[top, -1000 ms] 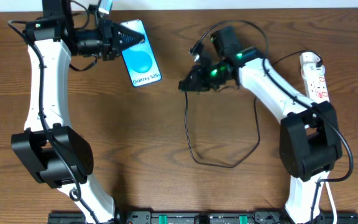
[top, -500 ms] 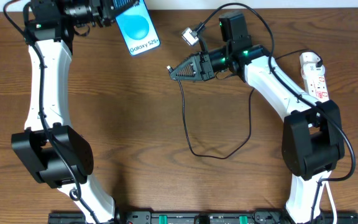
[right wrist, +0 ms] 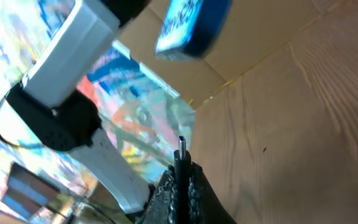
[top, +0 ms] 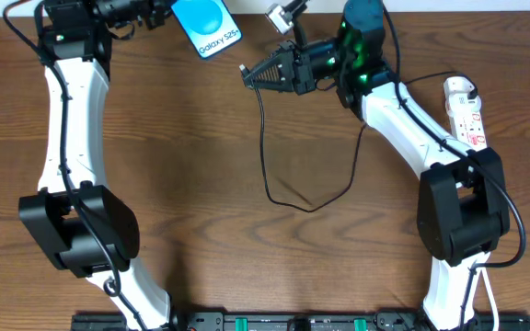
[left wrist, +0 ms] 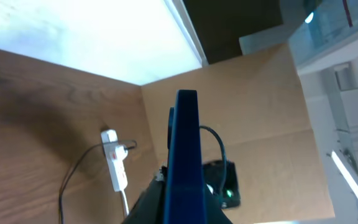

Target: Plug charger to phone and switch on socket

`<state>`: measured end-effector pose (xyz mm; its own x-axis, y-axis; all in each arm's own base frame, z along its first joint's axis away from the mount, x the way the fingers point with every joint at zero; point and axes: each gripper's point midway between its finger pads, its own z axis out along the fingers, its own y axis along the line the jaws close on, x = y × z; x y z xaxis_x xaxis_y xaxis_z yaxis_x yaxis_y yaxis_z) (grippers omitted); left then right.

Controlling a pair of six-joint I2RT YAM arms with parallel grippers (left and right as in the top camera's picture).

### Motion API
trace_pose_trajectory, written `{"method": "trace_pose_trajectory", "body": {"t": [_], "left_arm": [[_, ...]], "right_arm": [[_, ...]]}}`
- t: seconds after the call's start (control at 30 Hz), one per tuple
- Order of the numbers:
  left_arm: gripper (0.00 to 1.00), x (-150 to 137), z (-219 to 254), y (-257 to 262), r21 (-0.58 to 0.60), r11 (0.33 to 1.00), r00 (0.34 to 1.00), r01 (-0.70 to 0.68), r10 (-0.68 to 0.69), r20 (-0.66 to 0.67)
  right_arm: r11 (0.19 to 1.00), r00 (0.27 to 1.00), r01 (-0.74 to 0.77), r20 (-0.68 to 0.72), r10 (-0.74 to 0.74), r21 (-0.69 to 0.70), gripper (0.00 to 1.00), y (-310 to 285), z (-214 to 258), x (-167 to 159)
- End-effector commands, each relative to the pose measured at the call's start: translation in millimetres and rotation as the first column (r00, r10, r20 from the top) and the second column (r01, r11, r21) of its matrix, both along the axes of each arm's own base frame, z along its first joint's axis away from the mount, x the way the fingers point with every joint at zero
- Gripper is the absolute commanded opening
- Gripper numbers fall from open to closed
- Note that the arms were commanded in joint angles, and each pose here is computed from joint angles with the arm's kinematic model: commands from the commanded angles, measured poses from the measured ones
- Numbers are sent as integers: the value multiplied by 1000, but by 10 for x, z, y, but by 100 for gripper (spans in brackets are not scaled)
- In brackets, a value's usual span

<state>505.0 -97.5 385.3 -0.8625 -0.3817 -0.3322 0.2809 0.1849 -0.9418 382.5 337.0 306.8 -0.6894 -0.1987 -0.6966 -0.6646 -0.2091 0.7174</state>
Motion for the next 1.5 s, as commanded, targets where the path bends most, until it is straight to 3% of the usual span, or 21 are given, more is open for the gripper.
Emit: {"method": "trace_pose_trajectory", "body": {"t": [0.0,0.67,1.07,1.47], "left_arm": [[7,35,116,-116,32,999,996,-27,24,81],[8,-30,210,-301,74,997,973,24,-40,228],[7,-158,218,-353,68,992,967,103,-116,228],[7,-132,217,-334,73,994,967,86,-101,235]], "right_arm": [[999,992,51,-118,-53,-18,1,18,122,80],[999,994,45,-102,-45,-4,1,10,190,58],[999,994,38,-100,-39,-5,1,2,187,48],[999,995,48,-89,-48,-3,1,-48,189,84]]}}
